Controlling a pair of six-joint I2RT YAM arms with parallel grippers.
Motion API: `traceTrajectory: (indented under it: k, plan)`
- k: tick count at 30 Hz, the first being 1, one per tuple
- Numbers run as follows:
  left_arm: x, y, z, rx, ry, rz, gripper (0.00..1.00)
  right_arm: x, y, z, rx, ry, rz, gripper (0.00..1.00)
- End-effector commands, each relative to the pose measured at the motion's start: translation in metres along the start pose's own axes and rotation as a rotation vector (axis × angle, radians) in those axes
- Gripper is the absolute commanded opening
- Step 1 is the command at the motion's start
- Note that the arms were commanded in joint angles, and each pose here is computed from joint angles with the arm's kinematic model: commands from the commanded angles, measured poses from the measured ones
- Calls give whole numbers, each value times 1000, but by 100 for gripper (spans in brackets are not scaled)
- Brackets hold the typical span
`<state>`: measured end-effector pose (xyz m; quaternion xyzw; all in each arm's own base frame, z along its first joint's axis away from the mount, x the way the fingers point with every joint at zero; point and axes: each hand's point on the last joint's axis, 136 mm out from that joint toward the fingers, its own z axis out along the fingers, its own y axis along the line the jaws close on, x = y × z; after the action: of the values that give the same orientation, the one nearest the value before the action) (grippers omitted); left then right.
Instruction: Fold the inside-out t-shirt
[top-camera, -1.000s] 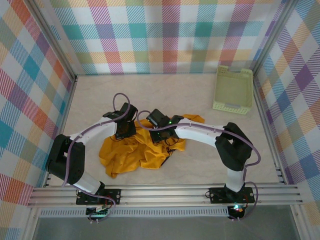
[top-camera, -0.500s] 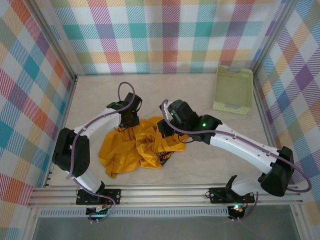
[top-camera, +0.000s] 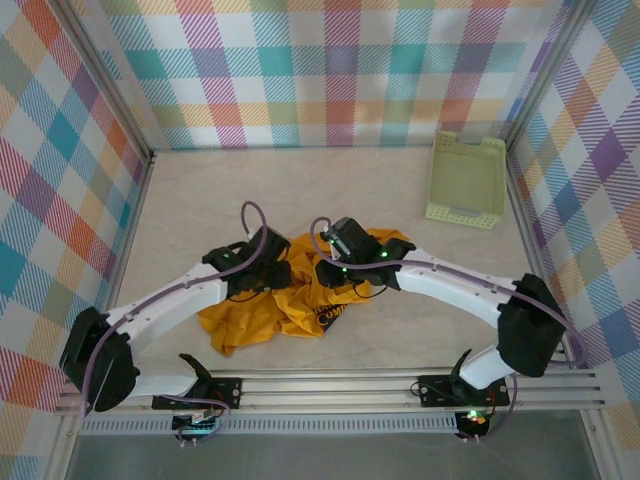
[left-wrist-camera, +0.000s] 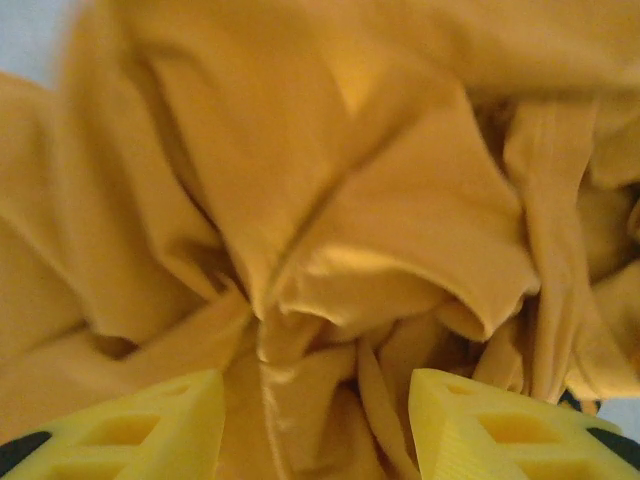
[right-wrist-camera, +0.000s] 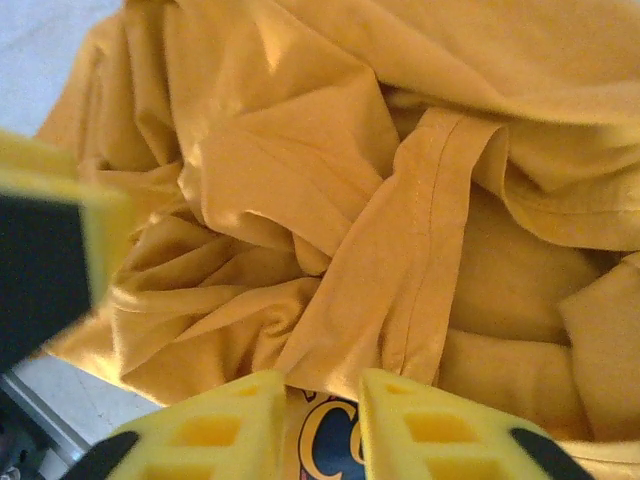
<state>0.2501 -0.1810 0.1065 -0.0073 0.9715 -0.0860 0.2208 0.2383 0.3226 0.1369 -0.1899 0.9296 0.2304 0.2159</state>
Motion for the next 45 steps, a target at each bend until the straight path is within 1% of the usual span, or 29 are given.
traceTrajectory:
  k: [1,5,8,11,14,15,16,19,20,21,22,26,30,32,33,35,37,38,40,41,45]
  plan:
    - [17,-14,18,51,64,-36,48,-10,12,14,-50,-21,-3,33]
    - [25,-11,29,48,71,-56,35,-15,21,39,-74,10,-25,39]
    - [30,-10,28,68,52,-71,24,-19,26,56,-83,23,-40,45]
    - [36,-9,26,101,29,-91,17,-23,28,70,-77,38,-51,52]
    - [46,-7,25,129,14,-110,10,-24,25,87,-50,57,-47,52]
    - [48,-5,25,132,9,-115,8,-25,22,92,-29,62,-41,50]
    - [50,-4,24,135,2,-119,7,-27,18,96,-4,64,-35,43]
    - [59,0,22,138,-12,-109,4,-41,8,97,32,40,-10,15]
    - [63,1,22,138,-16,-102,3,-48,5,93,35,27,1,7]
    - [65,1,20,140,-21,-96,2,-54,2,89,36,14,11,2]
    - [67,1,19,144,-29,-88,1,-61,-1,84,40,-5,19,0]
    - [72,1,14,152,-71,-54,0,-82,-15,66,33,-56,60,0]
    - [71,-5,11,179,-100,-26,1,-88,-18,57,12,-73,62,0]
    - [70,-7,12,176,-101,-11,5,-85,-14,56,-12,-60,47,0]
    - [69,-7,12,165,-99,-4,8,-83,-11,55,-26,-51,39,6]
    - [65,-8,10,148,-101,15,22,-77,-7,50,-27,-44,20,29]
    - [59,-6,5,132,-123,15,34,-71,-2,40,-10,-44,-16,41]
    - [55,-5,2,129,-139,12,38,-66,1,35,6,-46,-40,43]
    - [49,-3,-4,134,-166,5,45,-57,8,27,21,-37,-67,43]
    - [47,-2,-6,142,-178,-3,47,-50,13,25,14,-23,-72,40]
    - [42,1,-8,170,-197,-40,48,-27,27,29,-1,38,-62,30]
